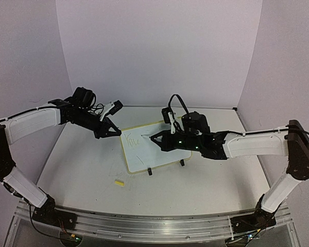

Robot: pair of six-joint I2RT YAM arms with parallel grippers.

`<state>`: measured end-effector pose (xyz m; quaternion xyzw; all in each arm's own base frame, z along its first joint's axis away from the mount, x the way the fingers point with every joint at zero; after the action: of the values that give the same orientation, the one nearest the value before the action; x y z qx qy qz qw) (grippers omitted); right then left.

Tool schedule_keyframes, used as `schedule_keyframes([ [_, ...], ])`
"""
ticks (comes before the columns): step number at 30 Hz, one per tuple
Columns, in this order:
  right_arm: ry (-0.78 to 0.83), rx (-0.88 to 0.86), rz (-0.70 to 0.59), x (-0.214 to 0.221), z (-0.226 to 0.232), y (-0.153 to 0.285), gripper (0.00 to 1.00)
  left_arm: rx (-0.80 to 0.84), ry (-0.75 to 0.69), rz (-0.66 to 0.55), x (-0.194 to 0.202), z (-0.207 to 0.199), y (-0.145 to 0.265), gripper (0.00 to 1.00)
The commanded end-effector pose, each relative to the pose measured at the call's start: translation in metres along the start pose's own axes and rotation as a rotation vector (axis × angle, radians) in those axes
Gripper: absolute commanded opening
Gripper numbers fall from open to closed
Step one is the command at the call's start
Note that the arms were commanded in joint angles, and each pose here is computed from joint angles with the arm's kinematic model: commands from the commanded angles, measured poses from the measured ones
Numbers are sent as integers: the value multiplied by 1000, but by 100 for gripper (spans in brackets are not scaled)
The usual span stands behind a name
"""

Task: Write a sentence on the whiteboard

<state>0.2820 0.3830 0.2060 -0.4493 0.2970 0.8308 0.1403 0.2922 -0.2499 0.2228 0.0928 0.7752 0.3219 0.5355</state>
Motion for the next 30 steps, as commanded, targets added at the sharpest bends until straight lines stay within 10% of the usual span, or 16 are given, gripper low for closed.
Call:
schedule_keyframes([
  [1,-3,2,-16,-5,-1,1,0,-24,-46,-13,-5,-2,7,0],
  [30,37,5,-57,-12,2,20,0,-24,-41,-6,-3,-1,5,0],
])
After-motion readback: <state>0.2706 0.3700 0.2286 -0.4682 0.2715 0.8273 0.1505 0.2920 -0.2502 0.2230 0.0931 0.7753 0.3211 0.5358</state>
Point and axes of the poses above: each gripper's point midway between its finger pads, its own y axis back along the fingers, its own z axis along the line the jaws close on, x = y × z, the point moved 3 cm from there along y, back along the fingers, and after that the axes turned 2 degrees about y, right-handed, at the moved point
